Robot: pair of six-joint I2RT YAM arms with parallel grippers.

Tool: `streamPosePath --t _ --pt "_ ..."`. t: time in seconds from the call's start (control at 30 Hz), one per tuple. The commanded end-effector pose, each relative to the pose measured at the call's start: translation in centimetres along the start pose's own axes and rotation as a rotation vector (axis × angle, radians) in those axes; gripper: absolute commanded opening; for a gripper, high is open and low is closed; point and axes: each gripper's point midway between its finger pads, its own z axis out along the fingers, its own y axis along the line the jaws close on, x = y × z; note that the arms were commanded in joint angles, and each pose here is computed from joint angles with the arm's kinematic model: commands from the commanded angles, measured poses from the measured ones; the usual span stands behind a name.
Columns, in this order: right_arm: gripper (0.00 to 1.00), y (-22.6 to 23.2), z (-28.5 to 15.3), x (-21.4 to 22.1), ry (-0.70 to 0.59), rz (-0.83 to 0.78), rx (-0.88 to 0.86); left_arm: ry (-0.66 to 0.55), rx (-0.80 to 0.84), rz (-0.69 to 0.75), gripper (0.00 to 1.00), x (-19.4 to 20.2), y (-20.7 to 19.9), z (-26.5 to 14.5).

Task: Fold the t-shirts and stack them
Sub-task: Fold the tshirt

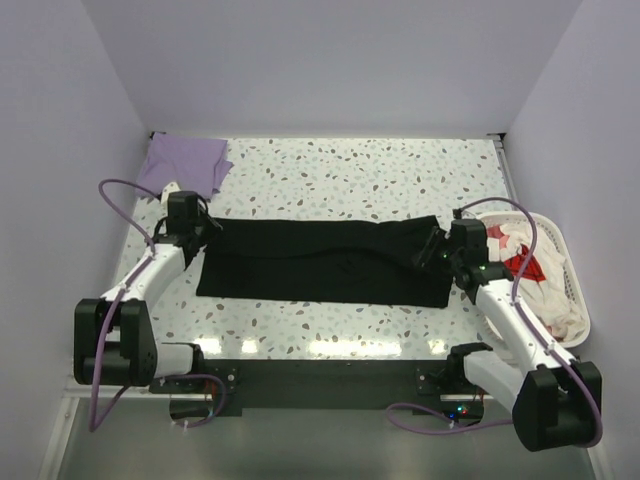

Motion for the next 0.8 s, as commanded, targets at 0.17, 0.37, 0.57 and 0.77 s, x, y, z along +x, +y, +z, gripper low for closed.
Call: streamPosePath --t 0.17,0.37,0.57,0.77 --pt "0.47 1.9 1.4 -2.6 -0.049 -0.05 -0.003 0.088 0.296 0.105 0.33 2.8 -6.5 -2.4" --pt "0.49 5.3 5.2 -2.4 -0.059 -0.184 0.058 0.151 0.418 0.166 0.32 4.5 -7.8 -4.2" --pt "0.52 6.2 8.0 -1.3 -0.069 -0.228 0.091 0.193 0.547 0.182 0.32 6.8 -9.2 -7.4" --pt "0.49 8.5 8.4 3.4 -0.013 -0.204 0.004 0.21 0.588 0.217 0.31 7.0 -9.6 -8.7"
